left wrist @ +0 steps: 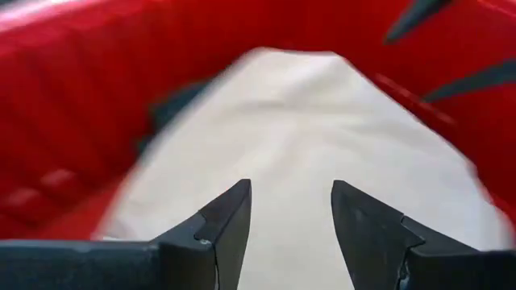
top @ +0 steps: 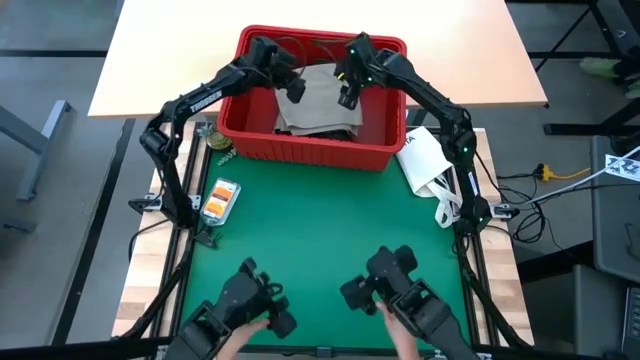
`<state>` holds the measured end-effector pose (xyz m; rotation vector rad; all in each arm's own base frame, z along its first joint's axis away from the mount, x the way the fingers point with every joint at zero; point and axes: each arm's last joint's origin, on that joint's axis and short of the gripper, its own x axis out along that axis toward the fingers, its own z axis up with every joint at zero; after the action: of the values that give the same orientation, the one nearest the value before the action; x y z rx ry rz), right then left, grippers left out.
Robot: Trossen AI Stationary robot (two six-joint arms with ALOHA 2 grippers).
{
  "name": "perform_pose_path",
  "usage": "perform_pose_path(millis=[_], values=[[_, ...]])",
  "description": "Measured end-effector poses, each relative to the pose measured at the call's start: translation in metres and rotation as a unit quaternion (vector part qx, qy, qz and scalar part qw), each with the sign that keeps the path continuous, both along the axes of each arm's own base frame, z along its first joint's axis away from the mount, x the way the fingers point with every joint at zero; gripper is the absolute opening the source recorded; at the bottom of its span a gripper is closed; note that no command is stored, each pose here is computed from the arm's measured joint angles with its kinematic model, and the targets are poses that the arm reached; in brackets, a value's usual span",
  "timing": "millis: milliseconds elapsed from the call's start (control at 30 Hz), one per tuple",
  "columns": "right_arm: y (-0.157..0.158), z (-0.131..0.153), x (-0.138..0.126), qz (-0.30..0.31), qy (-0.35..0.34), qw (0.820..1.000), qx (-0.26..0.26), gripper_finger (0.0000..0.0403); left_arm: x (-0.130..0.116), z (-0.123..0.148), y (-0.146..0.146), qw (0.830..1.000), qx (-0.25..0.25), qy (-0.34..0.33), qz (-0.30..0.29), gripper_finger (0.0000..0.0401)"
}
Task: Fold Laundry from Bin
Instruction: Put the stacked of clothes into red bin, then return to Home Position
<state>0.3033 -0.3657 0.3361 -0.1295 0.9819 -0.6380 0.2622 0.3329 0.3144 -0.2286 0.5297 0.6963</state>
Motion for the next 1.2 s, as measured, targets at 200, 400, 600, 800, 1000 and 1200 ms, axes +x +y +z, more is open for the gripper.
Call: perform_pose_path(millis=[200, 400, 600, 800, 1000, 1200], values=[[0.027, -0.013, 0.02, 0.057, 0.056, 0.996, 0.031, 0.0229, 0.015, -0.02, -0.019, 0.994, -0.075, 0.04, -0.061, 0.0167], [0.038, -0.047, 0.038, 0.075, 0.098, 0.992, 0.03, 0.0229, 0.03, -0.053, -0.025, 0.985, -0.101, 0.118, -0.077, 0.0167], [0.034, -0.084, 0.04, 0.073, 0.102, 0.992, 0.034, 0.0229, 0.038, -0.076, -0.019, 0.981, -0.105, 0.153, -0.061, 0.0167], [0.034, -0.081, 0.036, 0.07, 0.11, 0.991, 0.043, 0.0229, 0.034, -0.06, -0.022, 0.985, -0.084, 0.144, -0.054, 0.0157], [0.046, -0.008, 0.03, 0.082, 0.052, 0.995, -0.003, 0.0229, 0.017, 0.017, -0.04, 0.994, -0.015, 0.098, -0.055, 0.0121], [0.085, 0.063, 0.011, 0.162, -0.021, 0.987, 0.008, 0.0229, -0.012, 0.106, -0.087, 0.996, 0.049, 0.041, -0.068, 0.0086]])
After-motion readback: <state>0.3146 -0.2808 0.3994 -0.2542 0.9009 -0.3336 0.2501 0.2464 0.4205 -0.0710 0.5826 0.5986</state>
